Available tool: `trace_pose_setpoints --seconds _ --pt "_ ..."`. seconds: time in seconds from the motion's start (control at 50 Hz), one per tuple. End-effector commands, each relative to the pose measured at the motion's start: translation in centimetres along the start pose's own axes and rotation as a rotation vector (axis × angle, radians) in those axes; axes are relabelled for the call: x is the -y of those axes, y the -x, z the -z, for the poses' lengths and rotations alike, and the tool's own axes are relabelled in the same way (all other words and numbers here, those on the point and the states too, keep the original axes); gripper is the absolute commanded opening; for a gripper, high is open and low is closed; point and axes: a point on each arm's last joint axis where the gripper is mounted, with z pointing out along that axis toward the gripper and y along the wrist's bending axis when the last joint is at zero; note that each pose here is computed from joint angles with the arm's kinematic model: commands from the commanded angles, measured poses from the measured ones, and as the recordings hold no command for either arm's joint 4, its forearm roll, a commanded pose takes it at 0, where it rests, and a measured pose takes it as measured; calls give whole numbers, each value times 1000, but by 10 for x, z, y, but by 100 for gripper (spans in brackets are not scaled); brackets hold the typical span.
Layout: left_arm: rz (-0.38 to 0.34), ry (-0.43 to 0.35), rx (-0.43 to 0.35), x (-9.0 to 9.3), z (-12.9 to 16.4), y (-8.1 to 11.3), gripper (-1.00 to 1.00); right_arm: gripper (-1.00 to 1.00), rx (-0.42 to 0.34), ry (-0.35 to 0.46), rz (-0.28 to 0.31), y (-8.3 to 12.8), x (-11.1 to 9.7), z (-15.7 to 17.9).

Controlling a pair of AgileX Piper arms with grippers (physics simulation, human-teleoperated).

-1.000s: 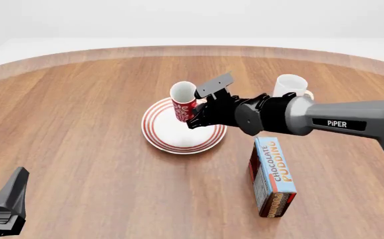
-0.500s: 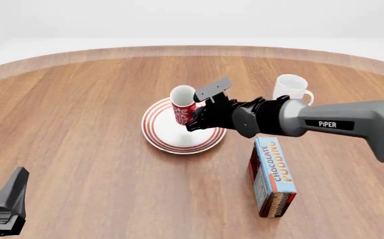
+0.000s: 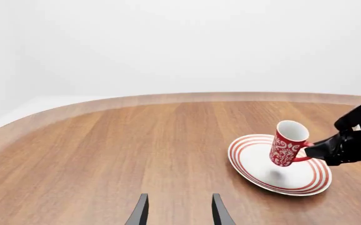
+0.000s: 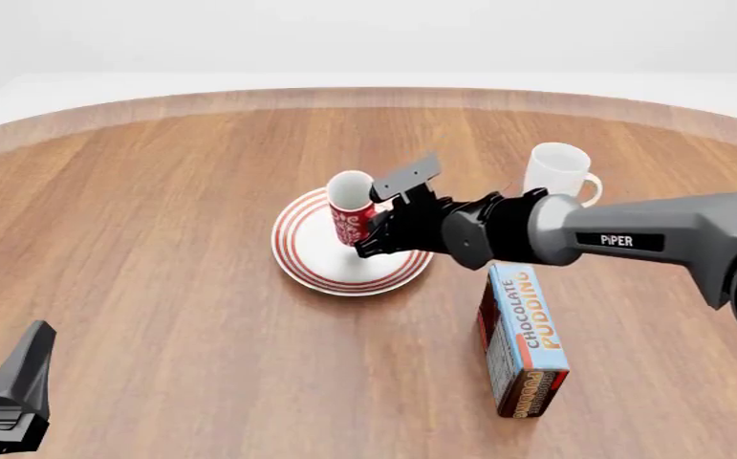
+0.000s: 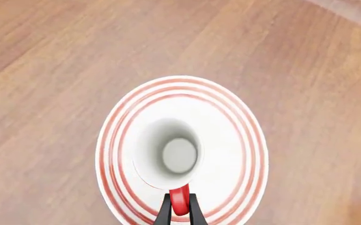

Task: Pick up the red mug and put it on the plate

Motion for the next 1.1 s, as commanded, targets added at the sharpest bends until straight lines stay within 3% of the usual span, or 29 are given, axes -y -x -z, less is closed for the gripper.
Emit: trace_pose_setpoints --seconds 0.02,0.56,0.58,1.1 --pt "0 0 0 0 0 0 100 -100 4 1 -20 0 -1 -2" --pt "0 0 0 0 0 0 100 -100 2 -6 -4 -4 2 -6" --pt "0 0 0 0 0 0 100 100 -2 -11 -9 -3 6 -8" --pt "0 0 0 0 0 0 100 100 5 -23 -15 -1 11 -3"
